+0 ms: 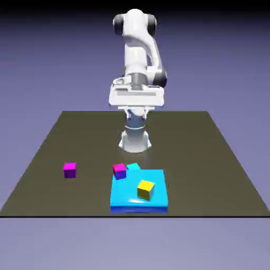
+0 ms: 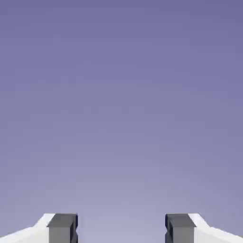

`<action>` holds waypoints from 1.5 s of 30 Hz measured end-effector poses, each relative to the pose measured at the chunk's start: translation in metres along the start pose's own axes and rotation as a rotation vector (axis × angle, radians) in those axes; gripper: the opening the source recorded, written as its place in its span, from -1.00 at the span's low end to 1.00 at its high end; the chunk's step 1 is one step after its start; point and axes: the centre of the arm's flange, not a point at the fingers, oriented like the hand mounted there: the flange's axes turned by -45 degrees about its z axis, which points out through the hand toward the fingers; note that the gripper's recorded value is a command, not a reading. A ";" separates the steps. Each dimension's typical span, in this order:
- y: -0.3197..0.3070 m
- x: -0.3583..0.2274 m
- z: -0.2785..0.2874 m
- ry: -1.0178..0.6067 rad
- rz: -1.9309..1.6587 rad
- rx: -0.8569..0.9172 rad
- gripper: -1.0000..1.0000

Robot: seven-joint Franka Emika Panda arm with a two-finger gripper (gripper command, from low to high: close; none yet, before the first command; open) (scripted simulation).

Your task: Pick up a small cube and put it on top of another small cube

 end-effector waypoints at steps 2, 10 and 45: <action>0.034 -0.009 0.024 -0.093 0.136 -0.022 0.00; 0.172 -0.084 0.096 -0.428 0.685 -0.149 0.00; 0.153 -0.201 0.113 -0.815 1.375 -0.311 -1.00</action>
